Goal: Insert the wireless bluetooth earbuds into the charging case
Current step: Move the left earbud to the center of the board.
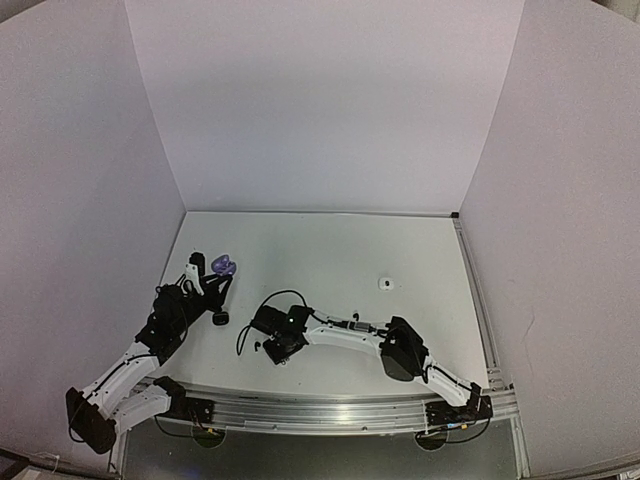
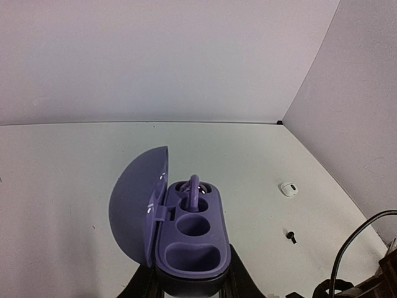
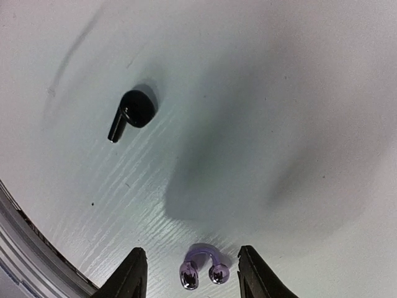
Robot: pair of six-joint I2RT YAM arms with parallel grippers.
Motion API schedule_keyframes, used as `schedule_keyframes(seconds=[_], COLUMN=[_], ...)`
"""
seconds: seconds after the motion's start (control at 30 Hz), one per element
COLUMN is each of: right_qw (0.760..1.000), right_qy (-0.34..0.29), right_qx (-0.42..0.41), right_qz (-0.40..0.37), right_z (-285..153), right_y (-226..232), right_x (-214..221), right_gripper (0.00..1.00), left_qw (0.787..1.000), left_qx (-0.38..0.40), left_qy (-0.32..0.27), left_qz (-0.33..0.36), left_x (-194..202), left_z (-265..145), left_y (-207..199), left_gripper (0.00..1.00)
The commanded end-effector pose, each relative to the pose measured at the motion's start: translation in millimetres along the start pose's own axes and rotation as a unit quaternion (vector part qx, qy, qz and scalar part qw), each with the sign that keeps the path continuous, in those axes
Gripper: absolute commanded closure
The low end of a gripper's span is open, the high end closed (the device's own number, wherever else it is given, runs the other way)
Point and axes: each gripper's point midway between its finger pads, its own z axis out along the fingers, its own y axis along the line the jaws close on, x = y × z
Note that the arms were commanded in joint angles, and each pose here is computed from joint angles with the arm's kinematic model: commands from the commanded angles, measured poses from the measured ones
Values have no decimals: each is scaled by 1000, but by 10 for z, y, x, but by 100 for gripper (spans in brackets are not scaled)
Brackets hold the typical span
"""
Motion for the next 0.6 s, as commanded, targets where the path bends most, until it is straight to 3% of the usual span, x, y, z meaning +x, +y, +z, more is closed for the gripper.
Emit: schedule_keyframes(seconds=[0.0, 0.37, 0.57], right_qw=[1000, 1000, 999], right_qy=[-9, 1, 24], right_qx=[11, 27, 30], right_qz=[-8, -13, -4], right_z=[38, 122, 172], right_y=[45, 105, 66], right_x=[-53, 67, 191], right_gripper=[55, 75, 77], left_qw=[1000, 1000, 1000], left_qx=[14, 15, 15], left_qy=[-22, -23, -23], left_qz=[-6, -7, -5], left_x=[-104, -99, -105], left_z=[-13, -9, -7], left_y=[-47, -47, -51], left_gripper=[100, 100, 100])
